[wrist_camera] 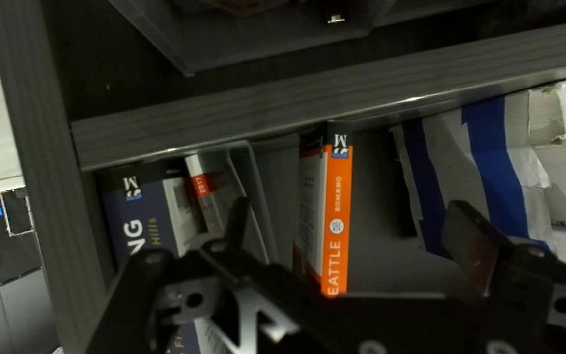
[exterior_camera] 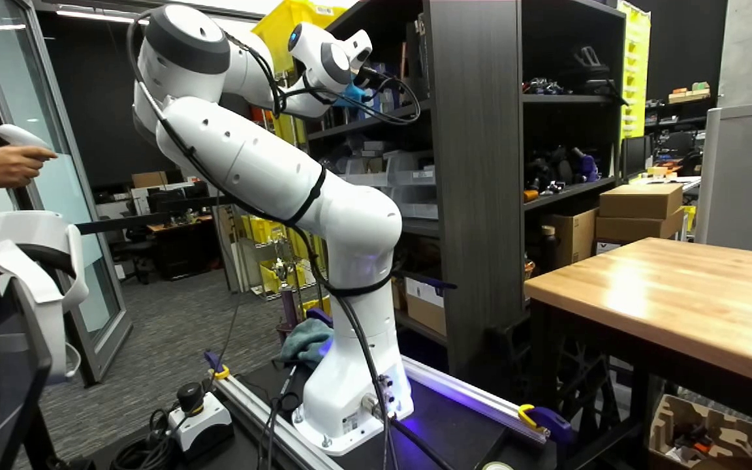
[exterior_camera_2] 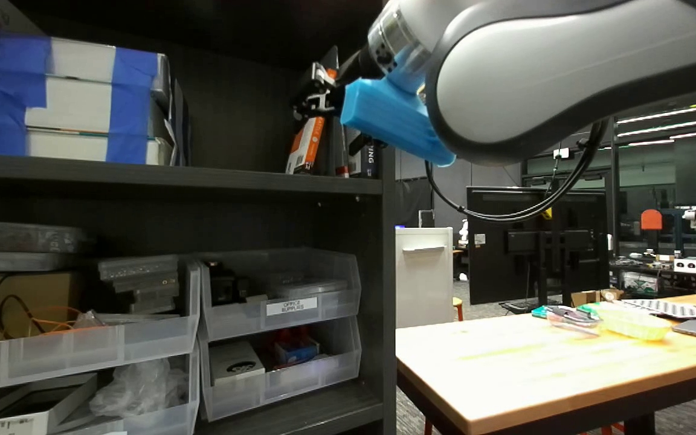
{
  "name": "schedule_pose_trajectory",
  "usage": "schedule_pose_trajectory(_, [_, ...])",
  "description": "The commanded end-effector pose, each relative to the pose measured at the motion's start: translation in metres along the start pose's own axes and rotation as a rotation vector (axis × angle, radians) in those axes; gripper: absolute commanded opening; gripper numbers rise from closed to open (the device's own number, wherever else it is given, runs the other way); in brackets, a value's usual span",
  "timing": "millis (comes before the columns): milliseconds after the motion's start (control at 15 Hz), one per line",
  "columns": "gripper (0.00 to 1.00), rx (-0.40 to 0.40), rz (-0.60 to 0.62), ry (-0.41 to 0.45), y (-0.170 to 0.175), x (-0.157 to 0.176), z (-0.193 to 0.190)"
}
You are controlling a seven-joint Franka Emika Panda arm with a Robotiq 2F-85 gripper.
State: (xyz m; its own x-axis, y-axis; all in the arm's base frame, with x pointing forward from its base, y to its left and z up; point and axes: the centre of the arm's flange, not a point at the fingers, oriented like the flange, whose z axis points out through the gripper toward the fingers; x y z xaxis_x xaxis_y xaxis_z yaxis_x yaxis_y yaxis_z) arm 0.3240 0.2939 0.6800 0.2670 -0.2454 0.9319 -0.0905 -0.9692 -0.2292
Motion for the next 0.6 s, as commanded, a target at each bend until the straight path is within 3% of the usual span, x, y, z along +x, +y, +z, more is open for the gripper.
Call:
schedule_pose_trajectory(0, [1.00,0.012,-0.007,-0.006,-0.008,-0.003,-0.004])
schedule_pose_trajectory(533, [1.00,0.020,-0.022,-0.012,-0.017,-0.008,0.003])
